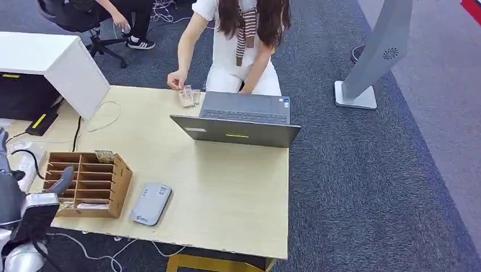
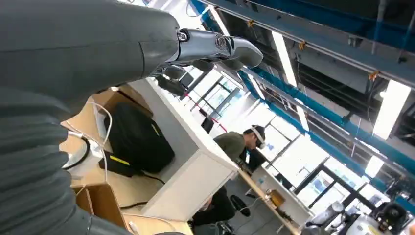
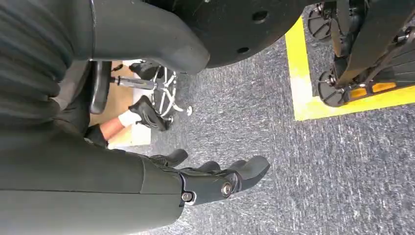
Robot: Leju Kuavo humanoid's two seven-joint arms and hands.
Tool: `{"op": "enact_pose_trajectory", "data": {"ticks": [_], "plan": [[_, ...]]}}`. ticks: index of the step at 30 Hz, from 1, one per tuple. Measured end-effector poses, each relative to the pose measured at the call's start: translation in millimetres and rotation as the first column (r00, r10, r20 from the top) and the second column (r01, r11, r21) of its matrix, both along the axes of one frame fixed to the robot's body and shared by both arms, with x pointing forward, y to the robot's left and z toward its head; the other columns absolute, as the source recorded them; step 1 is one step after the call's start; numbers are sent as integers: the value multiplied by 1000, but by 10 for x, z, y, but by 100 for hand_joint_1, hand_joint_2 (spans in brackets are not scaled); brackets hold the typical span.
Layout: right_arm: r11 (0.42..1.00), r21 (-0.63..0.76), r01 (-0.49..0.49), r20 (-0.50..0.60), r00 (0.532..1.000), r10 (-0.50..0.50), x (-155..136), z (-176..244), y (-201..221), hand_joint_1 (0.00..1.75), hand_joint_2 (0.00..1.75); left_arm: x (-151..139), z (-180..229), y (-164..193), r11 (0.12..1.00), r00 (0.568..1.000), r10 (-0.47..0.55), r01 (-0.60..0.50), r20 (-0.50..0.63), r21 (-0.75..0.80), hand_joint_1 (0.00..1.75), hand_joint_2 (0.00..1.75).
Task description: Pass the card to the sensor for recognition and then transmit it.
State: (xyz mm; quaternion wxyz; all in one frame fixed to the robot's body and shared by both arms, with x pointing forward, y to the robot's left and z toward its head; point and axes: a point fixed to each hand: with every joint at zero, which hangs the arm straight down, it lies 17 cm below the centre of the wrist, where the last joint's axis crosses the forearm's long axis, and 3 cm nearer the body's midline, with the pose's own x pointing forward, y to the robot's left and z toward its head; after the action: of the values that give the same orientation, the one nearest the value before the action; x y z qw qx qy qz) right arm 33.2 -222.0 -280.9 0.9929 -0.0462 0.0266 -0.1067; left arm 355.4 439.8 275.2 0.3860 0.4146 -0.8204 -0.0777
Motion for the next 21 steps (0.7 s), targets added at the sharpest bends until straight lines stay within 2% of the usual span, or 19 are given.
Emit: {"op": "enact_pose_trajectory", "data": {"ticks": [2,5,7,10,12,14,17,19,21], "plan": [[1000,-2,12,8,1000,-12,10,-1,-3,0,175,-227,47,172,982,997,-69,75,46,-171,0,175],[999,-7,39,24,999,-39,3,-5,-6,0,175,-602,145,579,873,967,-204,251,155,-418,0,175],[999,-8,52,33,998,-52,15,-4,2,0,175,-879,188,919,838,960,-208,273,186,-473,0,175],[998,-8,62,36,997,-61,15,-3,17,0,175,-1386,119,1424,854,976,-66,163,207,-495,0,175],[998,-10,66,39,997,-65,21,-3,16,0,175,-1596,-11,1696,810,976,38,96,214,-578,0,175],[998,-12,67,44,997,-66,35,-1,23,0,175,-1867,-331,2068,682,955,172,62,242,-729,0,175],[998,-13,66,42,997,-65,30,0,32,0,175,-2349,-1143,2497,431,897,378,49,230,-901,0,175],[998,-16,65,37,997,-64,23,0,27,0,175,-2682,-1928,2584,243,846,521,-18,115,-970,0,175],[998,-21,65,35,997,-64,18,-1,17,0,175,-2965,-2738,2463,46,786,613,-132,-76,-990,0,175]]}}
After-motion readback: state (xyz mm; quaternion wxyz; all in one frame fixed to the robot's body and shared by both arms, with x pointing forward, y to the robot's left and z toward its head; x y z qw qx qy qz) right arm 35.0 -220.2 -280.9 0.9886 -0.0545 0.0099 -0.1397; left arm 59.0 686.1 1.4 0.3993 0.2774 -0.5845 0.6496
